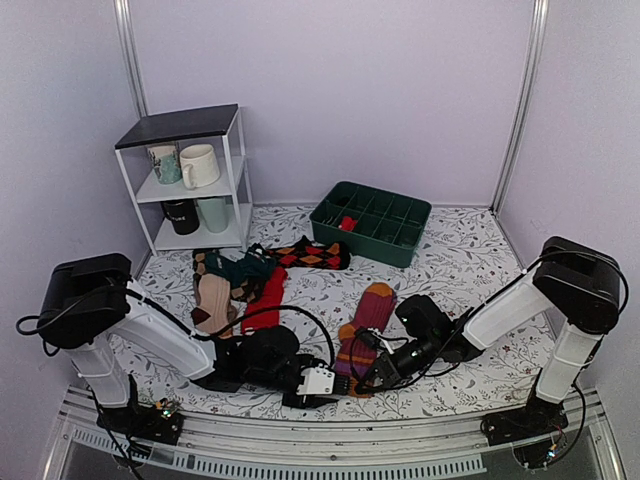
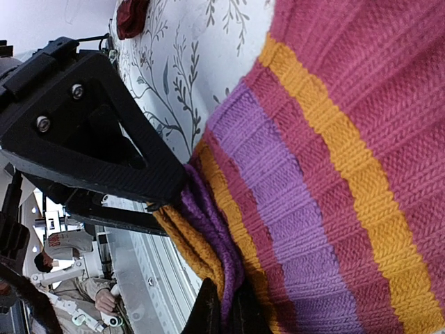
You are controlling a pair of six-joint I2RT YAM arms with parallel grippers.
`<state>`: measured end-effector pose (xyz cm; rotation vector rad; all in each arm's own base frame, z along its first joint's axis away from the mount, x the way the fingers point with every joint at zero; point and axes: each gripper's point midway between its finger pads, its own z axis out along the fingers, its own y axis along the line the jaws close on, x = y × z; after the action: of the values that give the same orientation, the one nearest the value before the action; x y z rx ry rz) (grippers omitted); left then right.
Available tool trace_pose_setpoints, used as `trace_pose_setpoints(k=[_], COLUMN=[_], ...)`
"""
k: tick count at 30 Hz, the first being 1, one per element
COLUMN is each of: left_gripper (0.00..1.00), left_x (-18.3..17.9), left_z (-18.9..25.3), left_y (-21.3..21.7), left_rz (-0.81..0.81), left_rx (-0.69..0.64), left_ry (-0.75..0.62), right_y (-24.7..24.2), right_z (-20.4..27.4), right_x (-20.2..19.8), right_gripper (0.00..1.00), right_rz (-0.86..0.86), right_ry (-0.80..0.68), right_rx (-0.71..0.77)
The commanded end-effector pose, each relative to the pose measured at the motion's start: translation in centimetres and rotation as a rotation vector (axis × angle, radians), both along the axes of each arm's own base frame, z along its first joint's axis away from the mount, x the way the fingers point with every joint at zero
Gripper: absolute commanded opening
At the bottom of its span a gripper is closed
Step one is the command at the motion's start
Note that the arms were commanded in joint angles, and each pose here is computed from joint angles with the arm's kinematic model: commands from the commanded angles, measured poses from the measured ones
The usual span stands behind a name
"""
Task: Roll the socks
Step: Roll a pair of socks at the center of the board.
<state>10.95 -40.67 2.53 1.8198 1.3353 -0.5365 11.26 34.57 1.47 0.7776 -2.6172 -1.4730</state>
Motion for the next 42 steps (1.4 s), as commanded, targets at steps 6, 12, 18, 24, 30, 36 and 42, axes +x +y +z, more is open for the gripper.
trace_pose_setpoints(k=[6, 12, 18, 24, 30, 36, 42], left_gripper=[0.45, 0.53, 0.53, 0.49, 0.49, 0.5, 0.52], left_x=[-0.5, 0.1, -2.0, -3.2, -2.8, -1.6, -0.4], left_z=[-0.4, 4.4, 3.7, 1.5, 0.7, -1.1, -0.9], left_y=[-0.3, 0.6, 0.6, 0.0, -0.4, -0.2, -0.2], left_rz=[-0.004, 0.034, -0.065, -0.128, -0.116, -0.044, 0.011], left_rx=[0.01, -0.186, -0.165, -0.068, -0.038, 0.022, 0.004], left_ry=[0.019, -0.074, -0.01, 0.049, 0.046, 0.046, 0.009], right_y=[-3.9, -4.0, -4.0, -4.1, -4.2, -4.4, -4.4], right_z=[-5.0, -5.3, -5.6, -5.5, -5.6, -5.7, -5.6], right_x=[-2.3, -2.4, -2.5, -2.6, -2.6, -2.7, -2.8], right_gripper=[0.0, 0.0, 0.0, 0.0, 0.0, 0.0, 0.0], right_rz=[-0.032, -0.032, -0.031, -0.034, -0.037, -0.04, -0.039], right_ry=[0.12, 0.131, 0.139, 0.141, 0.141, 0.144, 0.146], right_rx=[-0.219, -0.224, -0.227, -0.229, -0.232, -0.233, -0.227])
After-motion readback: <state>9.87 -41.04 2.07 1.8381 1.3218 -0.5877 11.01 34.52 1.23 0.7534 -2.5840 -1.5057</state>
